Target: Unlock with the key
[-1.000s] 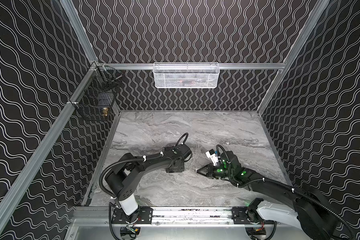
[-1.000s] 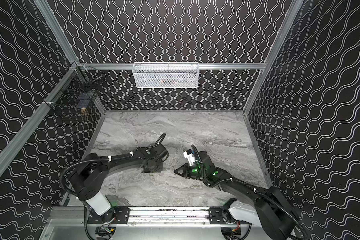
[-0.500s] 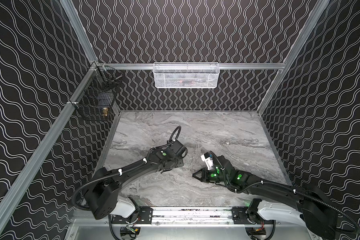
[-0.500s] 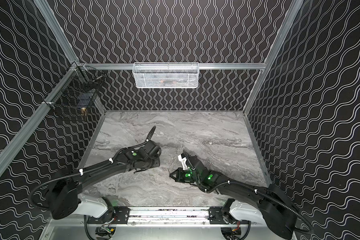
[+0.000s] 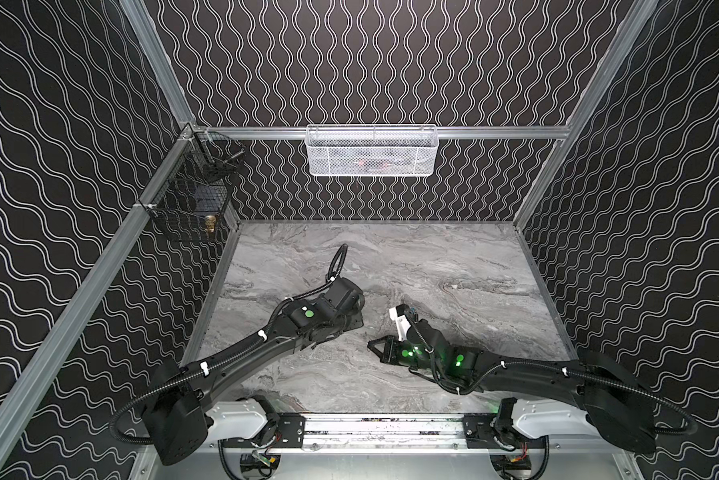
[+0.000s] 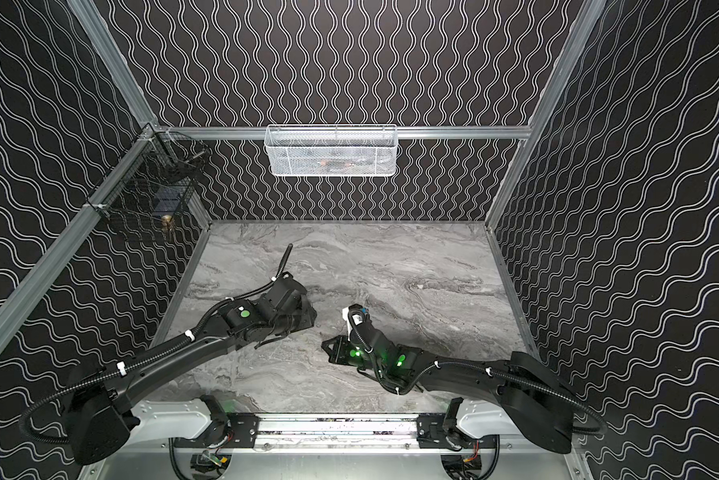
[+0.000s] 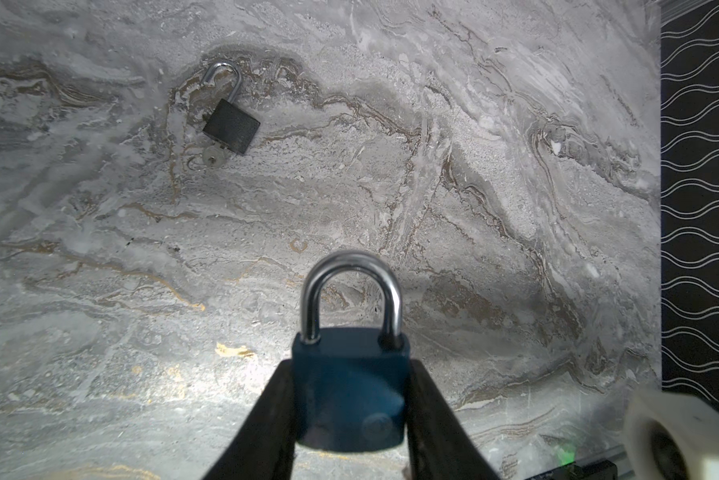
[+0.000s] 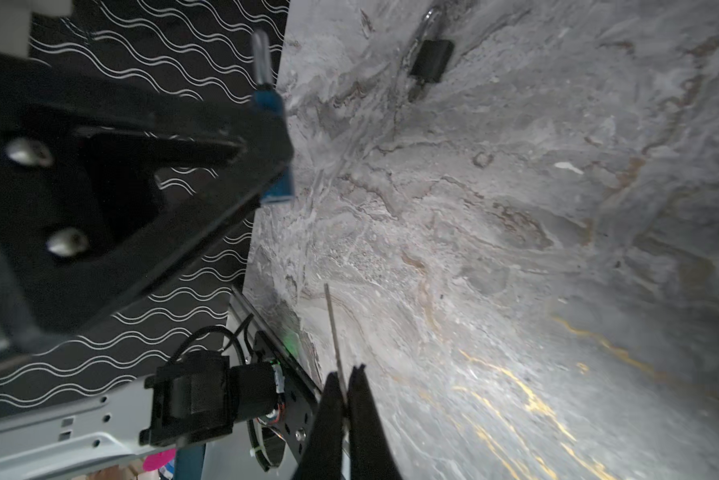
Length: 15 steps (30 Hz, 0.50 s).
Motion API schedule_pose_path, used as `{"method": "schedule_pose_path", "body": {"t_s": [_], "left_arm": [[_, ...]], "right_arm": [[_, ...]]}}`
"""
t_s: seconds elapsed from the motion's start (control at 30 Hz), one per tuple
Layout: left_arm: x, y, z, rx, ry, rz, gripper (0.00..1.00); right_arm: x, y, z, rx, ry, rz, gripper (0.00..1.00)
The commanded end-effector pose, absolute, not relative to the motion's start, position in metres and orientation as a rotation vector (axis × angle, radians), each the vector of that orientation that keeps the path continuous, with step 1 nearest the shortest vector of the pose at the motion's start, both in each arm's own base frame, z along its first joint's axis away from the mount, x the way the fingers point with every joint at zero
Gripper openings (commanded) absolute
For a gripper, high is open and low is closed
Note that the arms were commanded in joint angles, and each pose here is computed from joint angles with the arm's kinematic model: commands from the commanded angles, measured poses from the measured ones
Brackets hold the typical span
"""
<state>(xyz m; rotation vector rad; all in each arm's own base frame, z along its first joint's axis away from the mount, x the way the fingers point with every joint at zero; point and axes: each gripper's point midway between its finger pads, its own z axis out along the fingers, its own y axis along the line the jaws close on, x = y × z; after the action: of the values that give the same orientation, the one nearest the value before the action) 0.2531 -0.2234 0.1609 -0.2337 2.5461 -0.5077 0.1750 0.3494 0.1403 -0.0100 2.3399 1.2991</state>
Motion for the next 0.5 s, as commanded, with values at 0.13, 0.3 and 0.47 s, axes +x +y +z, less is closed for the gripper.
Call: {"method": "schedule_pose_path", "body": {"t_s": [0.13, 0.3, 0.47], "left_arm": [[0.256, -0.219, 0.172, -0.27, 2.501, -0.508, 0.23], [0.256, -0.218, 0.171, -0.277, 2.5, -0.482, 0.23], [0.257, -0.217, 0.172, -0.291, 2.488, -0.475, 0.24]], "right_arm": [[0.192, 0.368, 0.162, 0.079, 2.217, 1.348, 0.0], [0.191, 0.381, 0.167, 0.062, 2.198, 1.36, 0.0], [0.19, 0.384, 0.165, 0.082, 2.199, 1.376, 0.0]]}}
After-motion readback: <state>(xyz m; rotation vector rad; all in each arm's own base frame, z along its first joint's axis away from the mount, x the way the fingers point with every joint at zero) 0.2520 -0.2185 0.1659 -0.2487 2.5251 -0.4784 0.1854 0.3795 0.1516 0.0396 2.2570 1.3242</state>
